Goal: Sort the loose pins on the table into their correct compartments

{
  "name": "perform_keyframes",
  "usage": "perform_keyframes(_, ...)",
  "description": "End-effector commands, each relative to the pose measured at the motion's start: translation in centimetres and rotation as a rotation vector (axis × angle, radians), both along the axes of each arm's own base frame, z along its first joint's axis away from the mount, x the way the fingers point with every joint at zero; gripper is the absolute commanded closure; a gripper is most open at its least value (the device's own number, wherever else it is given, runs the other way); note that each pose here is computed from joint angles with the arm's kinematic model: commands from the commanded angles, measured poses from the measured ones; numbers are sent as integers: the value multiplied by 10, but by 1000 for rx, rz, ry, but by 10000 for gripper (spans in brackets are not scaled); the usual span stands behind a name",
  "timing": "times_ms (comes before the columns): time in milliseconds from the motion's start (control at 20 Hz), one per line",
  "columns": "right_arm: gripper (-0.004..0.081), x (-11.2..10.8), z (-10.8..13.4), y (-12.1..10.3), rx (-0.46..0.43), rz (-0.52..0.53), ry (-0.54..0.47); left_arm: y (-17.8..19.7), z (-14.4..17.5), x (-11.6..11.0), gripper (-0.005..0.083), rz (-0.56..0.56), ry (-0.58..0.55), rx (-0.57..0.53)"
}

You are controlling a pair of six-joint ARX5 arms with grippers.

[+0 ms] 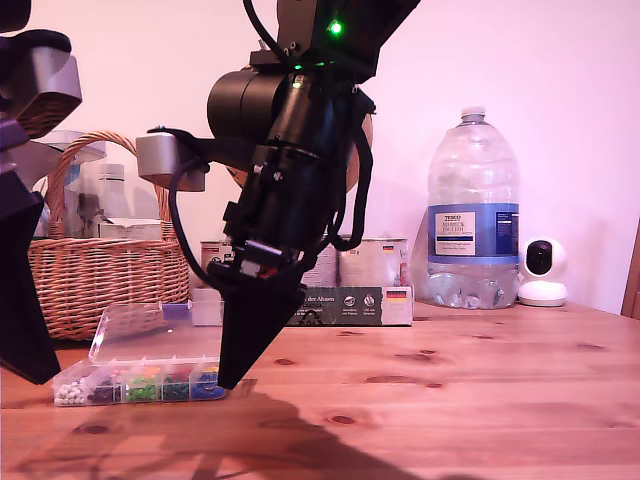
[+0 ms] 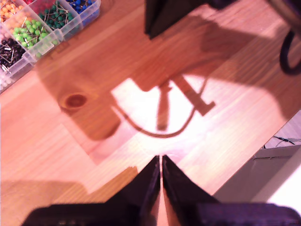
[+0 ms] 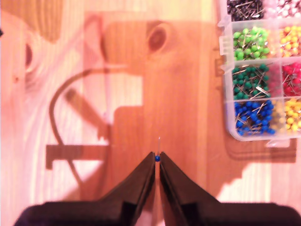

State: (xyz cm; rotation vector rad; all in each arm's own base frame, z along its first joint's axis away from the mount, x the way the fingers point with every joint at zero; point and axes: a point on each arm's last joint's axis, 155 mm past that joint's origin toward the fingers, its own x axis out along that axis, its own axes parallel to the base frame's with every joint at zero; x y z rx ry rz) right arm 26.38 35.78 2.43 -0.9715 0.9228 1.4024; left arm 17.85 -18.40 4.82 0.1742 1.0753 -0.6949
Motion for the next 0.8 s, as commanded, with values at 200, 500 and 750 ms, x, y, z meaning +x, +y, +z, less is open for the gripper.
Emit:
perform_keyframes(200,782,24,17,23,80,-57,-55,2,-5,-2,794,7,13,6)
perform_keyframes(500,782,48,23,28,98,-106,-153,2,-5,-2,794,7,13,6)
perform_keyframes(750,782,58,22,31,120,-122,-172,2,-5,-2,794,7,13,6)
